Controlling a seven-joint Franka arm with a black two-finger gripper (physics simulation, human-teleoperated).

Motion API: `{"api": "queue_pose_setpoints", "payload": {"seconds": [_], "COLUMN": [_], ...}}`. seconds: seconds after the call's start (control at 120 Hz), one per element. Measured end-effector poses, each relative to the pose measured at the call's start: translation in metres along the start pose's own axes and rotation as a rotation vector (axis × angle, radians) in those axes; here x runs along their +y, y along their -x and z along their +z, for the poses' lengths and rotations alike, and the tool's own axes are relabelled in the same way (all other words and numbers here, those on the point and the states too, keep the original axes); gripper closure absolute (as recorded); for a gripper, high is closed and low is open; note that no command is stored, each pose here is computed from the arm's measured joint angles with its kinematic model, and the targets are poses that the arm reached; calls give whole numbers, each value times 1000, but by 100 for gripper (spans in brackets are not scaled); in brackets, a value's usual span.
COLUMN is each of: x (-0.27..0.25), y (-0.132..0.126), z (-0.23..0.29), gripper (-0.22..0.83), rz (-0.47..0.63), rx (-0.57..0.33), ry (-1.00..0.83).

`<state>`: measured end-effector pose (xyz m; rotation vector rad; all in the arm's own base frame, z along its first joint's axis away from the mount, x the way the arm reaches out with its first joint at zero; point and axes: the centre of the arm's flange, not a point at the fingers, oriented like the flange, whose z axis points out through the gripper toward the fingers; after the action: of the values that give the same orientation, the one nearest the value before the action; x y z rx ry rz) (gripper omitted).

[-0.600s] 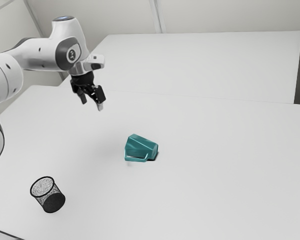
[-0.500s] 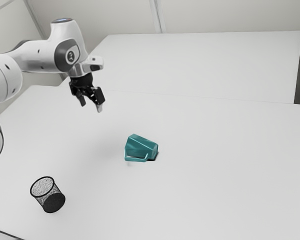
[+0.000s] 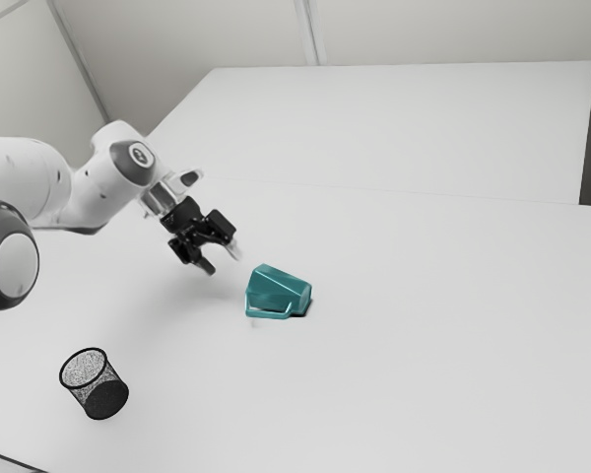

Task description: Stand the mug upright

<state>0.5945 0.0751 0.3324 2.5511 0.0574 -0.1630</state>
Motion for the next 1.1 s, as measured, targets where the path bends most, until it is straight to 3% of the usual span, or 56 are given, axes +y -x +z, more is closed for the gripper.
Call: {"api": "queue_pose_setpoints", "payload": {"seconds": [0.317,0.65,0.7,0.883,1.1], "x": [14,29,30,33,48], "y": [6,15,15,13,8], "z": [28,76,79,74,63], "gripper": [0,1,8,52,71], "rz": [52,100,106,138,187], "rx": [10,-19,-16,7,23], "ry": [252,343,347,344,328]}}
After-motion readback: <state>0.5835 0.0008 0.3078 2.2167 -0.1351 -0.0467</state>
